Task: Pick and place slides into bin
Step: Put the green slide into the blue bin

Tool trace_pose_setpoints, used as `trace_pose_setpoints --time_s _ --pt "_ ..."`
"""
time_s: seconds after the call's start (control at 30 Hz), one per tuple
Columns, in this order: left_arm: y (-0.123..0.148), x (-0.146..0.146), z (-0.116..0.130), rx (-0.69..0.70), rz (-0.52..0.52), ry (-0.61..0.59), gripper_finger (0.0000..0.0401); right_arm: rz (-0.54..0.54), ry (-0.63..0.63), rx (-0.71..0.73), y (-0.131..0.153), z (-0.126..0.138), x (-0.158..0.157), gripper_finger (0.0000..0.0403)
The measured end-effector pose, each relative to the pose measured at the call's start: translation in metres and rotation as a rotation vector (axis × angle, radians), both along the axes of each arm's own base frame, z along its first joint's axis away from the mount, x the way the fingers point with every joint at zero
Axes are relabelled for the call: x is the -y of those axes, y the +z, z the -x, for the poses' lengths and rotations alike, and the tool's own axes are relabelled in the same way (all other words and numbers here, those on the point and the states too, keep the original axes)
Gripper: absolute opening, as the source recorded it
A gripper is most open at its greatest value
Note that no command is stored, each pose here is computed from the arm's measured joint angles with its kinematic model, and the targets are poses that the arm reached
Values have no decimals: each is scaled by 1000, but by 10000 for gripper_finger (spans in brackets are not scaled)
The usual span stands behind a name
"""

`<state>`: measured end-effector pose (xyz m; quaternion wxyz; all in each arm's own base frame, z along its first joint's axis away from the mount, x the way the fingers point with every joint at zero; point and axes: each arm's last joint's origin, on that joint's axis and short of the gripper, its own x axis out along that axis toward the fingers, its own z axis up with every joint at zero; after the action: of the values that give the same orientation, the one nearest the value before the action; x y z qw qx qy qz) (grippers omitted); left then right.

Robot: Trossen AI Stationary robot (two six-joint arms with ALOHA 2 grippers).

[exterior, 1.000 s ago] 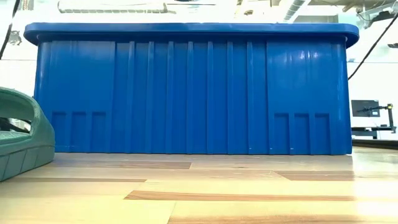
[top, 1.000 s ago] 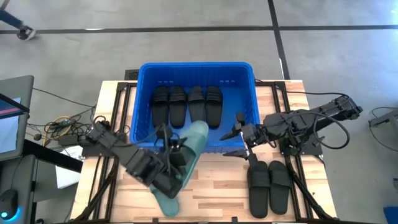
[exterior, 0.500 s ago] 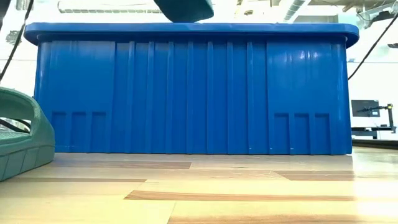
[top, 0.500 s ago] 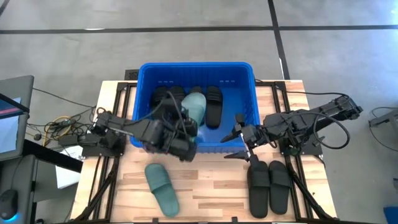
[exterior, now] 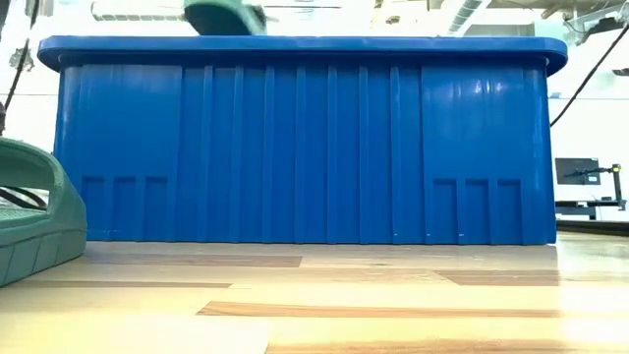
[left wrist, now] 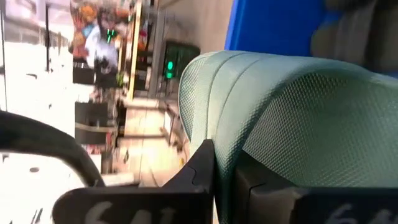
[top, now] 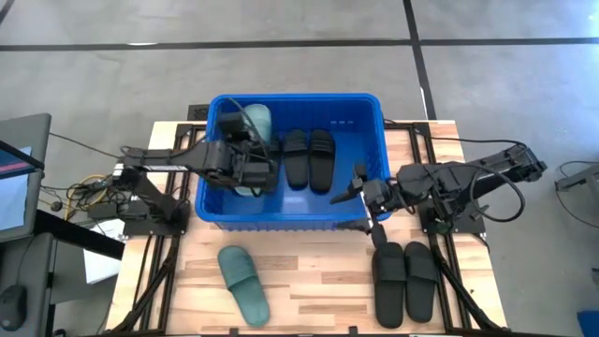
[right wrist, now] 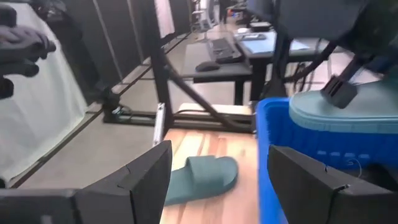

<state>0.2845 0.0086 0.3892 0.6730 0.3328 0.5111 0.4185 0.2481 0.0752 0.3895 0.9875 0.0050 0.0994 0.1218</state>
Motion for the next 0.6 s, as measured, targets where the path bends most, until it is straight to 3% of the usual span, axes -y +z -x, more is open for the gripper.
trace_pose_setpoints --time_s 0.27,0.6 --pt "-38 -20 47 77 -6 87 0 19 -102 36 3 -7 27 249" --pt "-93 -28 63 86 18 31 0 14 -241 77 7 -12 62 249"
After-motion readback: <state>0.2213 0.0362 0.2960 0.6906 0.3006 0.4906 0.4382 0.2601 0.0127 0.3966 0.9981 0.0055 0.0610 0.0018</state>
